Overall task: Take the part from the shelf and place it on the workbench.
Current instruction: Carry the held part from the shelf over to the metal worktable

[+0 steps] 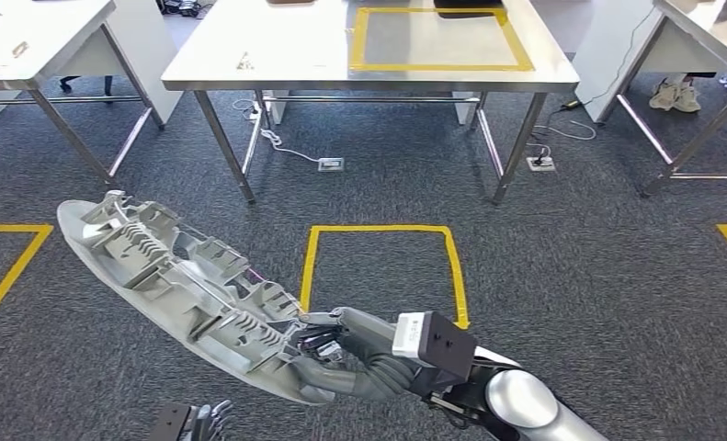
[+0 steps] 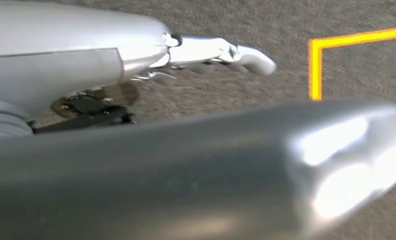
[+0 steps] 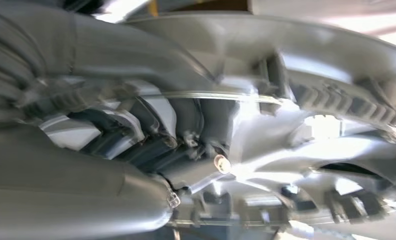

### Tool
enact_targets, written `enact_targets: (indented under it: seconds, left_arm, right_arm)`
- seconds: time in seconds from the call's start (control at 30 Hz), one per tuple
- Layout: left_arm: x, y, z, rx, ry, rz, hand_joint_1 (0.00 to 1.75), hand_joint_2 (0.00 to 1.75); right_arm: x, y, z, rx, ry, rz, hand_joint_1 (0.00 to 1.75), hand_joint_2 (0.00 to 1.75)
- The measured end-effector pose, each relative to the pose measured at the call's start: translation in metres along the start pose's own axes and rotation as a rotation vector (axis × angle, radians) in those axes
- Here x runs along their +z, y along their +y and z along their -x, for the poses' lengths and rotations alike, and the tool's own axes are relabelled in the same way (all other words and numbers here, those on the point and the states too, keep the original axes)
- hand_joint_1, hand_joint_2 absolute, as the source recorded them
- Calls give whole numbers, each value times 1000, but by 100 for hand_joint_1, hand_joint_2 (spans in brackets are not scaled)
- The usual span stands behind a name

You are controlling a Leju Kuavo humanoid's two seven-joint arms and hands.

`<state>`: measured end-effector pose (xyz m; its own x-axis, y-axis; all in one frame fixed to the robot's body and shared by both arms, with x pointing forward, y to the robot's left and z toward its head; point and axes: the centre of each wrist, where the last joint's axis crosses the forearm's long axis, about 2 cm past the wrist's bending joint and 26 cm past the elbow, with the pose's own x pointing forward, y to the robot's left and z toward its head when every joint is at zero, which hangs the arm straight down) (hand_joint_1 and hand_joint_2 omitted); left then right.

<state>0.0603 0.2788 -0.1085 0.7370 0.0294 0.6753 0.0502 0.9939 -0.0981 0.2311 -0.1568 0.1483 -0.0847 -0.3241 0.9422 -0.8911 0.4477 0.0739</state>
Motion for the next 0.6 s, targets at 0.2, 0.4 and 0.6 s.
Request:
enact_targets:
  seconds: [0.2,0.4,0.6]
  left_arm:
    - [-2,0,-3,2,-2,7,0,0]
    - [-4,0,-6,3,12,9,0,0]
    - [-6,2,-9,3,6,6,0,0]
  right_arm:
    - [0,0,-2,6,1,-1,175,175]
    - [-4,-7,-5,21,-2,-1,175,175]
    - [-8,-13,-9,37,-12,-3,175,175]
